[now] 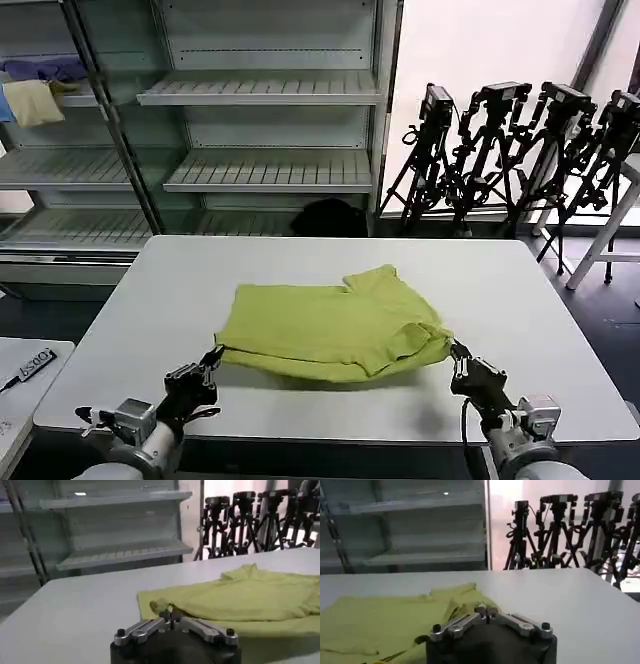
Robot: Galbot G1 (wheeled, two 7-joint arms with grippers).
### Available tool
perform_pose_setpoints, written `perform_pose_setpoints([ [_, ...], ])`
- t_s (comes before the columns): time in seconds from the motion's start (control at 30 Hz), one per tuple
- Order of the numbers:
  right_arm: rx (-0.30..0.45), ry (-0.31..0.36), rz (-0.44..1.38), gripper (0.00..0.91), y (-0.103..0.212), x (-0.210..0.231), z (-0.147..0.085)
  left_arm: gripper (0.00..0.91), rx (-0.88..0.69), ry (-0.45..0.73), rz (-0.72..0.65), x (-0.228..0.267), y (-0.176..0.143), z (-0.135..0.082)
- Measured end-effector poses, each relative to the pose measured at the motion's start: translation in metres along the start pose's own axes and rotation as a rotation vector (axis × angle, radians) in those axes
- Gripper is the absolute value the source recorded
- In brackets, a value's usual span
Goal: Fold and organize the clothes.
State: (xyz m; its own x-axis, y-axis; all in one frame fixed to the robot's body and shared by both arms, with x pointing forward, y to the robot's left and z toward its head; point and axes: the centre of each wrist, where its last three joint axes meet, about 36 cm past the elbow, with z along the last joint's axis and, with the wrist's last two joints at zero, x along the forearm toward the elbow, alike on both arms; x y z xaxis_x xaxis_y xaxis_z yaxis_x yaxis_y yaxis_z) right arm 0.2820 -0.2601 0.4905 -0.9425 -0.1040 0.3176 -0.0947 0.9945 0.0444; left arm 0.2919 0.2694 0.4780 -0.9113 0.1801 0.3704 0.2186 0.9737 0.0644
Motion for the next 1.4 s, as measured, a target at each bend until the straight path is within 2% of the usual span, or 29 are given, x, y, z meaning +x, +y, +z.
perform_pose_setpoints([
  [0.2, 0.040, 0.073, 0.007, 0.000, 0.003, 0.002, 0.018, 0.000, -0.003, 0.038, -0.016, 0.005, 0.000, 0.010],
  [0.47, 0.137, 0.171, 0.027, 0.000, 0.005, 0.003, 0.043, 0.000, -0.037, 0.110, -0.063, 0.009, 0.004, 0.032],
  [0.8, 0.229, 0.211, 0.049, 0.000, 0.008, 0.008, 0.052, 0.000, -0.045, 0.165, -0.079, 0.014, -0.001, 0.049],
  [0.83, 0.232, 0.210, 0.050, 0.907, 0.009, 0.008, 0.052, 0.010, -0.045, 0.166, -0.080, 0.015, -0.001, 0.050],
  [0.87, 0.235, 0.210, 0.050, 0.907, 0.009, 0.008, 0.052, 0.010, -0.044, 0.166, -0.081, 0.015, -0.002, 0.050],
  [0.9, 0.237, 0.209, 0.051, 0.907, 0.010, 0.008, 0.053, 0.040, -0.044, 0.165, -0.083, 0.015, -0.002, 0.051],
  [0.93, 0.239, 0.205, 0.054, 0.907, 0.010, 0.008, 0.053, 0.796, -0.044, 0.163, -0.085, 0.015, -0.002, 0.051],
  [0.97, 0.240, 0.199, 0.057, 0.907, 0.011, 0.008, 0.053, 0.907, -0.044, 0.161, -0.089, 0.015, -0.002, 0.051],
  [1.4, 0.221, 0.088, 0.098, 0.907, 0.014, 0.003, 0.040, 0.907, -0.047, 0.120, -0.106, 0.011, -0.007, 0.047],
])
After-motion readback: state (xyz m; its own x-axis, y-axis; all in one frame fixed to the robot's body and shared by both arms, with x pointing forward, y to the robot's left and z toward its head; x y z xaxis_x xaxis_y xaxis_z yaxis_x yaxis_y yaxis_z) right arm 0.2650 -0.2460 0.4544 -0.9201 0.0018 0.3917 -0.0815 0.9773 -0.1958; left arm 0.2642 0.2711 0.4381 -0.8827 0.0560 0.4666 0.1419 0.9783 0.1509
